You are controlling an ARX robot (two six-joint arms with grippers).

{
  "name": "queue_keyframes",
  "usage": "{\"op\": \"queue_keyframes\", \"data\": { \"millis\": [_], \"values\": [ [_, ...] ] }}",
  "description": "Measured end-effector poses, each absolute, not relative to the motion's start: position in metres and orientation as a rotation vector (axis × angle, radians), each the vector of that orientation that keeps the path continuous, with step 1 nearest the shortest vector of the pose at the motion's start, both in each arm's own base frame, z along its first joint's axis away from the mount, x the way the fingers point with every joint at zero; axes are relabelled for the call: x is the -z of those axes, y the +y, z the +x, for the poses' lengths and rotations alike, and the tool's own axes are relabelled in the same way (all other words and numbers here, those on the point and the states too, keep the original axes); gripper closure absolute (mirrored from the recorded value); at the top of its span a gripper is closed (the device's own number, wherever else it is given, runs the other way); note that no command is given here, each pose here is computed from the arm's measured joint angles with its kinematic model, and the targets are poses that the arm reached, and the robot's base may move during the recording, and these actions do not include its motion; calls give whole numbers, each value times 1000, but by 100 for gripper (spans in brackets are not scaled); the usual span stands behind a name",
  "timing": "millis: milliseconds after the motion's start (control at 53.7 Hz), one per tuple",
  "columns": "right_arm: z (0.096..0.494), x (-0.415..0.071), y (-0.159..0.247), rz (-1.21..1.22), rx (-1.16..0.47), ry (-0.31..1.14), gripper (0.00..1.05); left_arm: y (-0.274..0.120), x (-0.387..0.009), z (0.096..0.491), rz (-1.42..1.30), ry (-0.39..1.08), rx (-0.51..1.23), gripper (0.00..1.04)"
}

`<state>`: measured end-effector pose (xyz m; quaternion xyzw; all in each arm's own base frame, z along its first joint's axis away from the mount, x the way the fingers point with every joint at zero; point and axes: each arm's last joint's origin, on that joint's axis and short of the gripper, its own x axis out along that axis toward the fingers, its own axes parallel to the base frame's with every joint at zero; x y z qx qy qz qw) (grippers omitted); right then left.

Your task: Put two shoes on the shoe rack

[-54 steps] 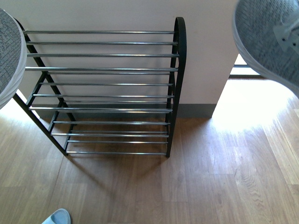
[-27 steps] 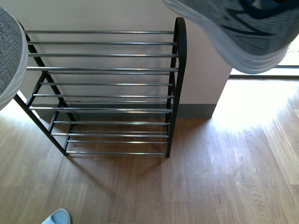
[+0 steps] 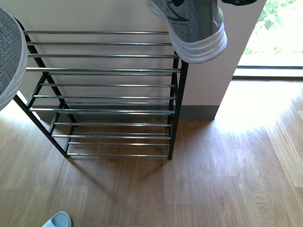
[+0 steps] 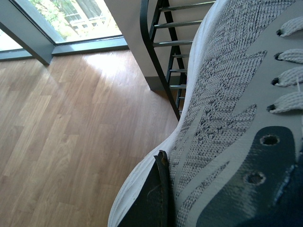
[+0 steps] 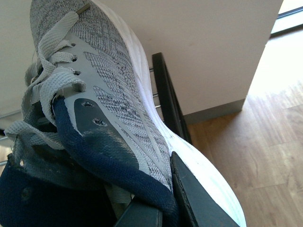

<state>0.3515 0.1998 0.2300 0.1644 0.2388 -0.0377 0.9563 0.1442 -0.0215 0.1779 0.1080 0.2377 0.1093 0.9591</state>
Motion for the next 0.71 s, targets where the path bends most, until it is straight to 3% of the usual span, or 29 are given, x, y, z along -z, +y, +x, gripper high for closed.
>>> {"op": "queue_keyframes", "data": {
  "millis": [410,707],
  "values": [
    [405,-183,231,304,212,633,103,-22,-178,144,219,482,-222,103],
    [437,-192,245,389,234,644,103,-22,-178,144,219,482,-222,103]
  ]
}}
